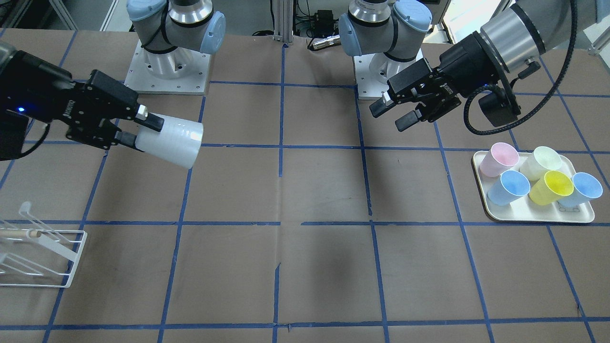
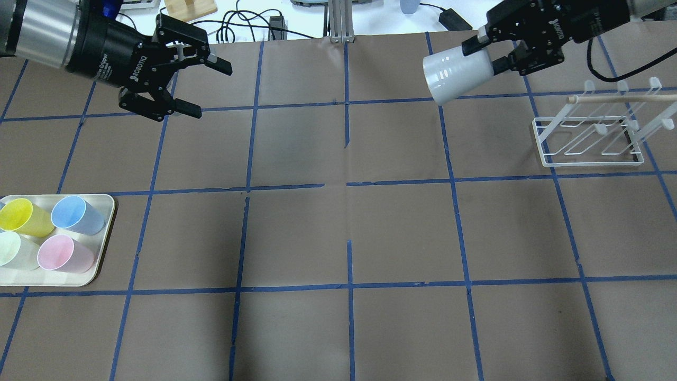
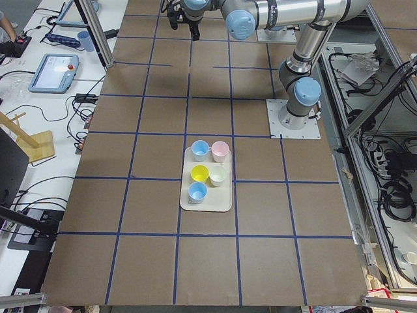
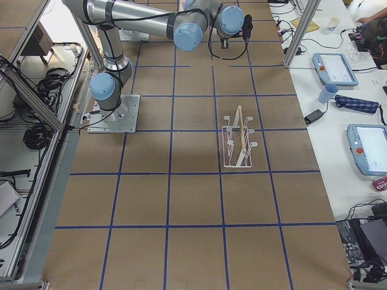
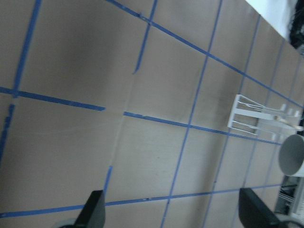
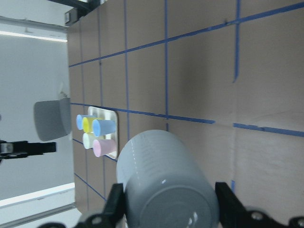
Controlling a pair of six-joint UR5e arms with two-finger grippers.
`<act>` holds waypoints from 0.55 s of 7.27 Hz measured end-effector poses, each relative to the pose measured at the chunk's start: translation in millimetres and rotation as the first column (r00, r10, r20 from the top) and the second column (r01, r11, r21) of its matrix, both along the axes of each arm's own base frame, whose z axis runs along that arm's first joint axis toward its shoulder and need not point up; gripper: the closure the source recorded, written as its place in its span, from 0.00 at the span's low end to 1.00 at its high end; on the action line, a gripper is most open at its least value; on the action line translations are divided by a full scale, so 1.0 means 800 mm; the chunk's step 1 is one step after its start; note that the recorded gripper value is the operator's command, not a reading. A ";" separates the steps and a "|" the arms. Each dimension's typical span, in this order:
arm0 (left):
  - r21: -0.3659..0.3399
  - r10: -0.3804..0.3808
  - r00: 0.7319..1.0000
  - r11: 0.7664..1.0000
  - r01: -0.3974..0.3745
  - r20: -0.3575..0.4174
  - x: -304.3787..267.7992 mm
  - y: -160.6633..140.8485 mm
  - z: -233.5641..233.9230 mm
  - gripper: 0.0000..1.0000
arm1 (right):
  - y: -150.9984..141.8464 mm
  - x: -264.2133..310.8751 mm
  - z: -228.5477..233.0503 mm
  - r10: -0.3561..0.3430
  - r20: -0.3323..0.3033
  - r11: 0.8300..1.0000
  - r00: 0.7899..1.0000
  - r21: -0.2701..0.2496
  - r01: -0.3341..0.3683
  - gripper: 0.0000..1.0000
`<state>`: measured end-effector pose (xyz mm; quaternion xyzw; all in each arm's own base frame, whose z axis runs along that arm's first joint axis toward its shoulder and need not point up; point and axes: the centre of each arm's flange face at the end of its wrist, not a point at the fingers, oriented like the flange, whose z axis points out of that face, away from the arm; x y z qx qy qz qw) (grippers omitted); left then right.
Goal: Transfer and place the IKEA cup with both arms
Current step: 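Lift the white cup off the rack and carry it toward the left gripper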
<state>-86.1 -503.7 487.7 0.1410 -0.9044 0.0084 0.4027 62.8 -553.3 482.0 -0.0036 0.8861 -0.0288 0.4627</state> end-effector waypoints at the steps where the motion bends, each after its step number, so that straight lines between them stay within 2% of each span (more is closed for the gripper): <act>1: 0.000 0.015 0.993 1.000 -0.015 -0.113 0.000 -0.001 -0.014 0.00 | 0.000 0.027 -0.003 0.005 0.094 1.000 0.996 -0.008 -0.004 0.84; 2: 0.002 0.033 0.975 0.999 -0.033 -0.220 -0.001 -0.003 -0.027 0.00 | 0.003 0.043 -0.013 -0.010 0.186 1.000 0.982 -0.003 0.011 0.84; 3: 0.010 0.052 0.948 0.999 -0.052 -0.313 -0.003 -0.004 -0.039 0.00 | 0.008 0.053 -0.030 -0.052 0.297 0.999 0.953 0.022 0.047 0.84; 4: 0.016 0.073 0.916 0.997 -0.072 -0.395 -0.004 -0.004 -0.048 0.00 | 0.015 0.061 -0.050 -0.095 0.383 0.995 0.919 0.059 0.078 0.84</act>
